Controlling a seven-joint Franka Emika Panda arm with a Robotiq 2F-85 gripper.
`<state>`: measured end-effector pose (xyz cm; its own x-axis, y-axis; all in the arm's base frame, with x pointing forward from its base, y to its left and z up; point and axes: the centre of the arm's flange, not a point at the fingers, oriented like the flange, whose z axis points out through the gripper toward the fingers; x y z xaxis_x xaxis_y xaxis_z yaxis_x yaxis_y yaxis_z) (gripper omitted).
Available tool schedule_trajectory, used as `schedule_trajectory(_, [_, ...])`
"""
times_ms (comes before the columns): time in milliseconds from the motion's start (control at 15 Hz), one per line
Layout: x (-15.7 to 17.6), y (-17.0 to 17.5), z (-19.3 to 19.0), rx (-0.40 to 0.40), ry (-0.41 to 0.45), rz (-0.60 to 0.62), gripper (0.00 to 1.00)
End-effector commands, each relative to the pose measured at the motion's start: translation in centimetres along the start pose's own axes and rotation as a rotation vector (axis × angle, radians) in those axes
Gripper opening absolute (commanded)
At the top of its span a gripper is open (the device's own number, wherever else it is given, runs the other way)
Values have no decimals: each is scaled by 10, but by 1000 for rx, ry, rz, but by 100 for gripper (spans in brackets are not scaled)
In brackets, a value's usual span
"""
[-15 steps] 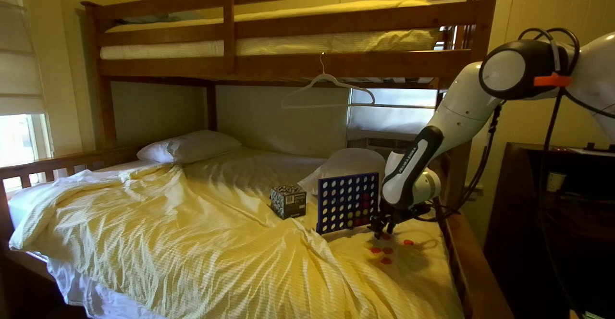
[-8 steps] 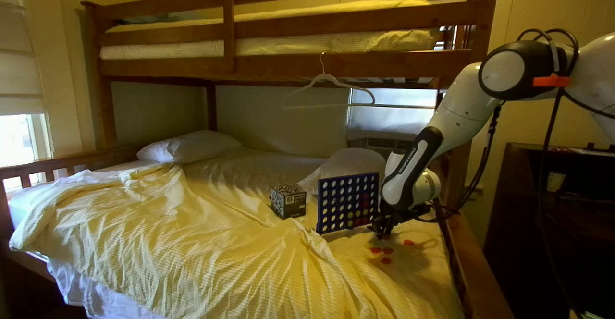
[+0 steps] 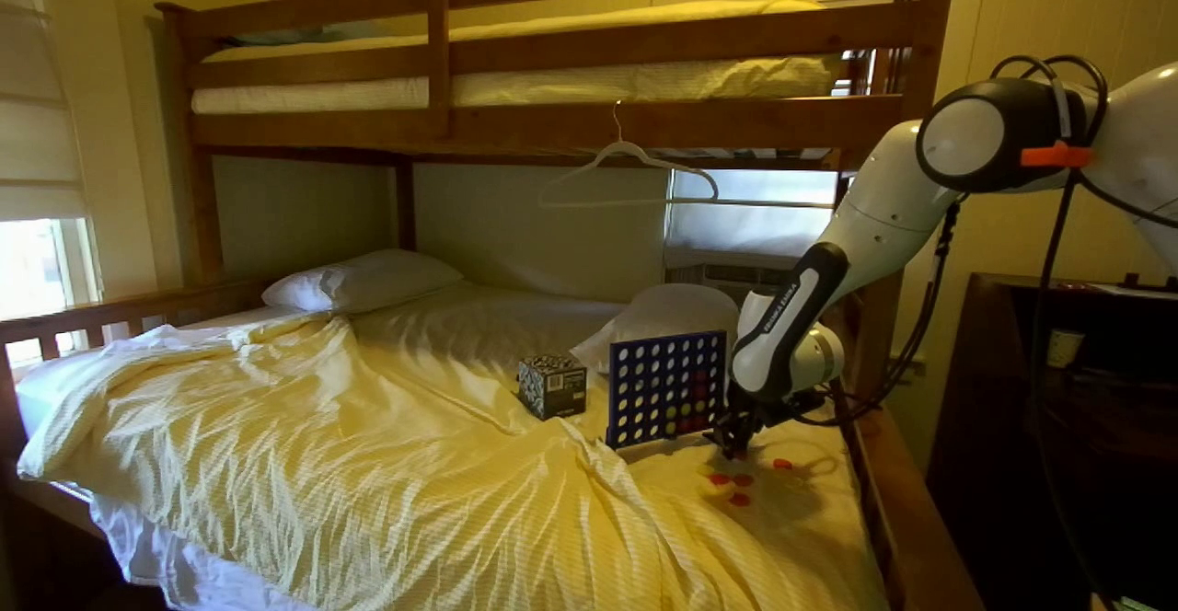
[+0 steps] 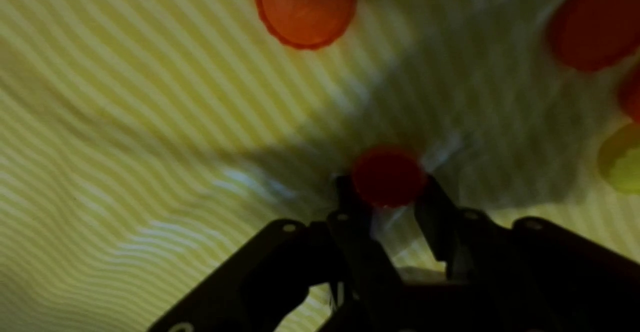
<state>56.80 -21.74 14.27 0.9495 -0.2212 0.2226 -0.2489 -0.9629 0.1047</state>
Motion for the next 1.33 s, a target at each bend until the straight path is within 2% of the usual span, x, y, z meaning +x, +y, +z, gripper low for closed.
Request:
schedule_trajectory(0, [6, 5, 6, 12, 12, -11, 9])
schedule_trajectory(467, [3, 11, -9, 40, 2, 32, 9])
schedule_trajectory(867, [-5, 22, -34, 53, 32, 47, 9])
schedule_trajectory(1267, [-25, 41, -71, -19, 117, 45, 9])
